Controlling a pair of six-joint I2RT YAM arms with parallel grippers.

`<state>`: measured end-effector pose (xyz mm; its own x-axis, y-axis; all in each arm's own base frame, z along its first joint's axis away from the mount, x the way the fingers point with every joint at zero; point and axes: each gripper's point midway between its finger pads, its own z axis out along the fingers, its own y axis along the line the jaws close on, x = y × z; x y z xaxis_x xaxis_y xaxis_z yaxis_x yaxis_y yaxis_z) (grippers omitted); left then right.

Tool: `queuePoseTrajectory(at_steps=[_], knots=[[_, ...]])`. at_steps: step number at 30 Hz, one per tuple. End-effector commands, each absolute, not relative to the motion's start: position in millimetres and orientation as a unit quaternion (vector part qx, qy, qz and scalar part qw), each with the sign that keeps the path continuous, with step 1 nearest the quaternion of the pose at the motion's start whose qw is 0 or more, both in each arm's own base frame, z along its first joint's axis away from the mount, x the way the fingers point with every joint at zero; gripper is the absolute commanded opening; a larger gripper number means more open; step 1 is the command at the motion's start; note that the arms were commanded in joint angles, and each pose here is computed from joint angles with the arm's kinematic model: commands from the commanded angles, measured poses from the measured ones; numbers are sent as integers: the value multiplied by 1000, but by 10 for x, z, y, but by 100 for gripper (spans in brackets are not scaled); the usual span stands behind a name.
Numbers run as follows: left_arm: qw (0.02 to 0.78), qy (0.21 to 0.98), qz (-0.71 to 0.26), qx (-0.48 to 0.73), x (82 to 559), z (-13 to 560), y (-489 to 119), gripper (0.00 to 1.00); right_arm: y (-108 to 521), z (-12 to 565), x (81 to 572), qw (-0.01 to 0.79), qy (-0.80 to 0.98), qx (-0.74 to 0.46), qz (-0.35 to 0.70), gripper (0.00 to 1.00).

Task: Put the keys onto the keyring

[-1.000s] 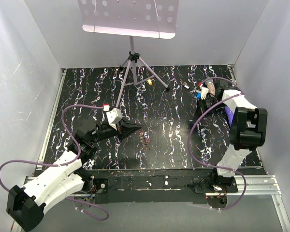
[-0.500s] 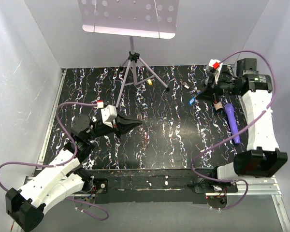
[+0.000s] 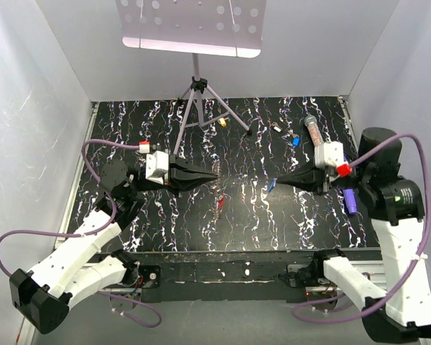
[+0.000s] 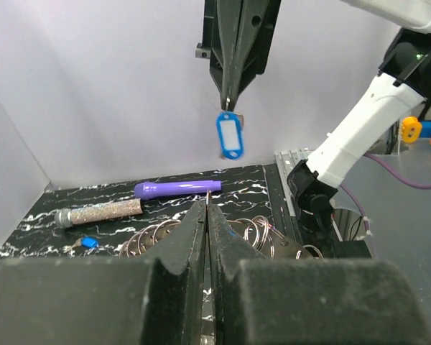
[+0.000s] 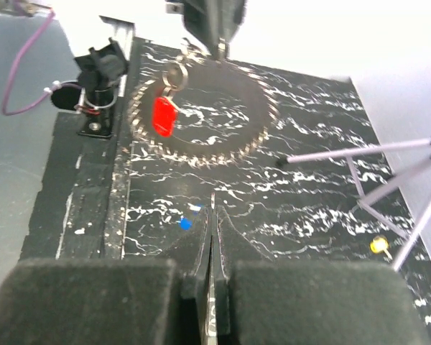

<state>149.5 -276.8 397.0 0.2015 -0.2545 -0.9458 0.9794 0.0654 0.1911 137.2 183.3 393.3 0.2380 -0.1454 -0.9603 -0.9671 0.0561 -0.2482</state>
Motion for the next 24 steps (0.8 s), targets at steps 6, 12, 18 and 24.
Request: queuePoseTrajectory(at_steps=[6,12,18,24], knots=[[630,315,-490,513,1454,3798,-2834,0,2115,3831,1313,565,422,-609,364,1],[628,309,-481,528,1529,3569,-2898,0,2229,3466,1012,518,410,-628,411,1],[623,316,-476,534,1583,3359,-2934,0,2384,3579,1212,596,334,-645,342,1],[622,319,-466,541,1601,3299,-2943,0,2438,3498,1200,596,325,-648,347,1]])
